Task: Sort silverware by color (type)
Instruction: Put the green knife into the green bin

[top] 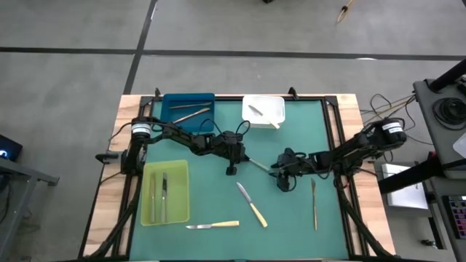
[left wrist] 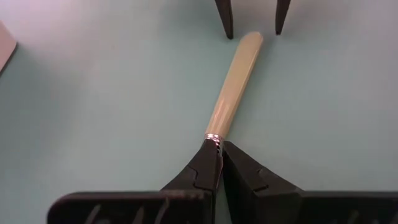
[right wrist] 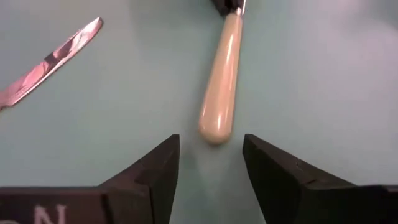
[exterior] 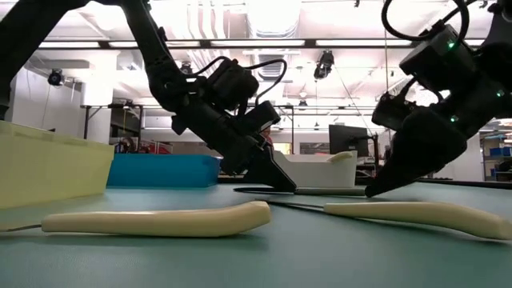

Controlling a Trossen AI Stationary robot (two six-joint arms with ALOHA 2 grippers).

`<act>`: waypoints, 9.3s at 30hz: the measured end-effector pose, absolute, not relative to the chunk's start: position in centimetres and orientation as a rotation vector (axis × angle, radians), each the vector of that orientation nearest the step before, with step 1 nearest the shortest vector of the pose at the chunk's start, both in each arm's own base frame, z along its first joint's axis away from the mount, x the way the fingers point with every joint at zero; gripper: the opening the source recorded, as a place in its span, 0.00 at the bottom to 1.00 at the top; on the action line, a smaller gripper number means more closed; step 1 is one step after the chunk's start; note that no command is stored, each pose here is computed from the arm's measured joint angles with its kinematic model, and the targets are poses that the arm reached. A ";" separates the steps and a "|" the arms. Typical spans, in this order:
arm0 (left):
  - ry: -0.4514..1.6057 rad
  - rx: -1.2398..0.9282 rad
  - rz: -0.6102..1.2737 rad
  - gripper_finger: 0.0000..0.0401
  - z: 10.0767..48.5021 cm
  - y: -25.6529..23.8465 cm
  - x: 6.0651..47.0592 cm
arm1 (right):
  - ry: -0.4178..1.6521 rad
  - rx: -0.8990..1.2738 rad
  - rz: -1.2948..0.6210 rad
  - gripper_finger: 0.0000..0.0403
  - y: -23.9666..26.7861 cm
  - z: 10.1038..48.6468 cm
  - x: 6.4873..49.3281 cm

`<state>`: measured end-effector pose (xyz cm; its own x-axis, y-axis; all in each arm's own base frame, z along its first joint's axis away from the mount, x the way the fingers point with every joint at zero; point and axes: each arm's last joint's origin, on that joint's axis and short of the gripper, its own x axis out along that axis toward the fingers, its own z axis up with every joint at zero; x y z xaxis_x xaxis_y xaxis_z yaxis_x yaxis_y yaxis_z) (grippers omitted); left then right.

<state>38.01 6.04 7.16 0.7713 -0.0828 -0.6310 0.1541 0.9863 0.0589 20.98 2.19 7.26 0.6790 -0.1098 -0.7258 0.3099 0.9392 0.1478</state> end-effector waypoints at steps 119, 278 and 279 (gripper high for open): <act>-0.514 0.078 -0.198 0.16 29.3 -0.6 19.5 | -0.594 -0.278 -0.031 0.06 3.7 26.9 36.7; 1.051 -1.317 0.927 0.15 17.4 -13.8 17.0 | 0.331 -0.537 -0.402 0.51 0.2 28.2 32.3; 1.050 -1.319 0.925 0.16 17.4 -13.8 17.0 | 0.331 -0.537 -0.402 0.51 0.2 28.2 32.3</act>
